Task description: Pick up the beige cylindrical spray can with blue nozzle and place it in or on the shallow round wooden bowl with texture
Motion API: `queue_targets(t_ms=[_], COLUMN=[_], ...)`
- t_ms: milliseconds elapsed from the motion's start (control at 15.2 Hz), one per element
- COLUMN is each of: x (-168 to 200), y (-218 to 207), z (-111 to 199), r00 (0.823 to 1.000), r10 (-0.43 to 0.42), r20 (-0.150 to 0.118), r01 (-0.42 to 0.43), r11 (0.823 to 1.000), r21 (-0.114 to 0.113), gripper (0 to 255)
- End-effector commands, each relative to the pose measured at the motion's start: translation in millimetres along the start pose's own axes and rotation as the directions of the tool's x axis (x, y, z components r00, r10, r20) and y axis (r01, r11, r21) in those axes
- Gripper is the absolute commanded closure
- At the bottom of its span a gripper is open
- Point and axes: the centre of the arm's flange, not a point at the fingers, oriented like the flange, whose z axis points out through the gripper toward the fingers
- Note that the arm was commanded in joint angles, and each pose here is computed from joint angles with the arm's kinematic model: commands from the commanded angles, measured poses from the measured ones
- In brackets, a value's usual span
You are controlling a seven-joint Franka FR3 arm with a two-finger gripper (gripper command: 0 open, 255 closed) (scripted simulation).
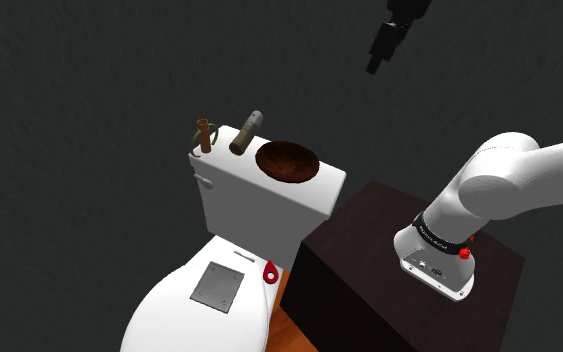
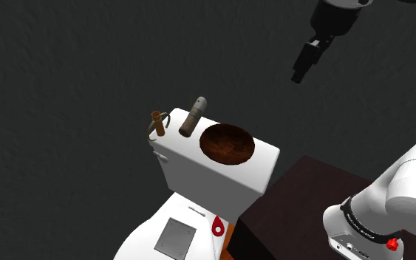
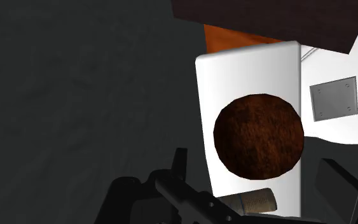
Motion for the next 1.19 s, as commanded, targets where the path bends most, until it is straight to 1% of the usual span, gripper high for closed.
queue_targets(t_ms=[0, 132, 264, 528, 792, 924, 1122], x=[0, 12, 26, 54, 85, 102, 127], y=[0, -13, -26, -48, -66, -74, -84], z=[0, 19, 38, 76, 113, 132, 160], r00=[1.000, 0.998, 0.993, 0.972, 0.937, 0.914, 0.874], r10=[0.000, 0.060, 0.119, 0.236, 0.350, 0.405, 0.485], r20=[0.000, -0.003, -0.006, -0.012, -0.017, -0.020, -0.024], r01=[0.000, -0.060, -0.119, -0.236, -0.350, -0.405, -0.485], r11=[1.000, 0.998, 0.993, 0.972, 0.937, 0.914, 0.874], r21=[0.000, 0.000, 0.000, 0.001, 0.003, 0.004, 0.006], gripper=[0, 0, 0, 0, 0, 0, 0])
